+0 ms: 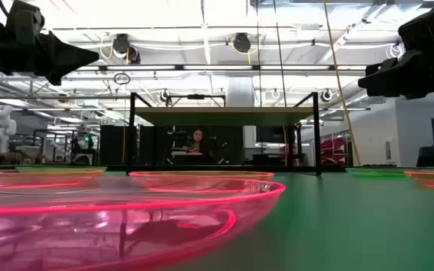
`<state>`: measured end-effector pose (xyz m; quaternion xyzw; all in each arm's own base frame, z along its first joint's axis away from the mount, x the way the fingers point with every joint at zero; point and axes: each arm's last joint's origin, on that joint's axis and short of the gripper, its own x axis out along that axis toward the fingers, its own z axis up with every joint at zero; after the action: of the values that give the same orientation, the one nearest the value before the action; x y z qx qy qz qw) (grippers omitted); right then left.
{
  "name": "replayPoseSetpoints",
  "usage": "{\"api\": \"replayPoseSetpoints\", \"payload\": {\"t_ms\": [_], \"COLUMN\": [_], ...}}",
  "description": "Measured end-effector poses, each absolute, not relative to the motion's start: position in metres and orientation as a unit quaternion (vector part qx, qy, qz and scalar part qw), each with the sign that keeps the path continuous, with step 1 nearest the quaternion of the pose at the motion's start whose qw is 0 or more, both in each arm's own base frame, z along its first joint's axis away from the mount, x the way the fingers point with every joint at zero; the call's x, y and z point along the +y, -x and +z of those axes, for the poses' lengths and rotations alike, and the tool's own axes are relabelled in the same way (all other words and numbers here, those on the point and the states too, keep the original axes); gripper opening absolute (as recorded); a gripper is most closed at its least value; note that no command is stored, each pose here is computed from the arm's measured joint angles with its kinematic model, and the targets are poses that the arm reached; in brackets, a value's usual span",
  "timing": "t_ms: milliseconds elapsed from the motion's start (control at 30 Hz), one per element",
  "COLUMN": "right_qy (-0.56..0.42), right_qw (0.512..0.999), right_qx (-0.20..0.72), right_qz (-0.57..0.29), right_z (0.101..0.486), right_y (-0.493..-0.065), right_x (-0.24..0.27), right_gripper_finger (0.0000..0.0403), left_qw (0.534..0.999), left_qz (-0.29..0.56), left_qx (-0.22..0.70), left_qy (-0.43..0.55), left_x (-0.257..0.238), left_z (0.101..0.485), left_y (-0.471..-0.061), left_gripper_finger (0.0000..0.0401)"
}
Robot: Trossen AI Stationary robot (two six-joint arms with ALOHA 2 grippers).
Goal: Place and stack plates onto a shelf
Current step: Put the middle orange plate on the shelf
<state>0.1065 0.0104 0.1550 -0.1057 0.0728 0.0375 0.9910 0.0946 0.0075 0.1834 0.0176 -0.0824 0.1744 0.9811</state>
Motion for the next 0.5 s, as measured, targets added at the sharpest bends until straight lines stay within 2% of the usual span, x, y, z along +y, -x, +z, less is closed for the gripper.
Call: {"api": "replayPoseSetpoints", "payload": {"t_ms": [233,500], "right_qy": [0.065,0.063], "right_qw": [0.994,0.995], "right_qx": [0.075,0.072], "right_qz": [0.035,0.035], "right_z": [0.1549,0.1556], "right_y": [-0.1065,-0.1066], "right_x": [0.0104,0.0104], "right_gripper_finger": [0.0000,0.0000], "left_qw": [0.981,0.981], "left_qz": [0.174,0.174], "left_qx": [-0.083,-0.083], "left_qy": [-0.018,-0.018], "left_x": [0.0075,0.0075], "left_z": [0.1834,0.1834], "left_y": [-0.0946,-0.0945], "left_gripper_finger": [0.0001,0.0001]}}
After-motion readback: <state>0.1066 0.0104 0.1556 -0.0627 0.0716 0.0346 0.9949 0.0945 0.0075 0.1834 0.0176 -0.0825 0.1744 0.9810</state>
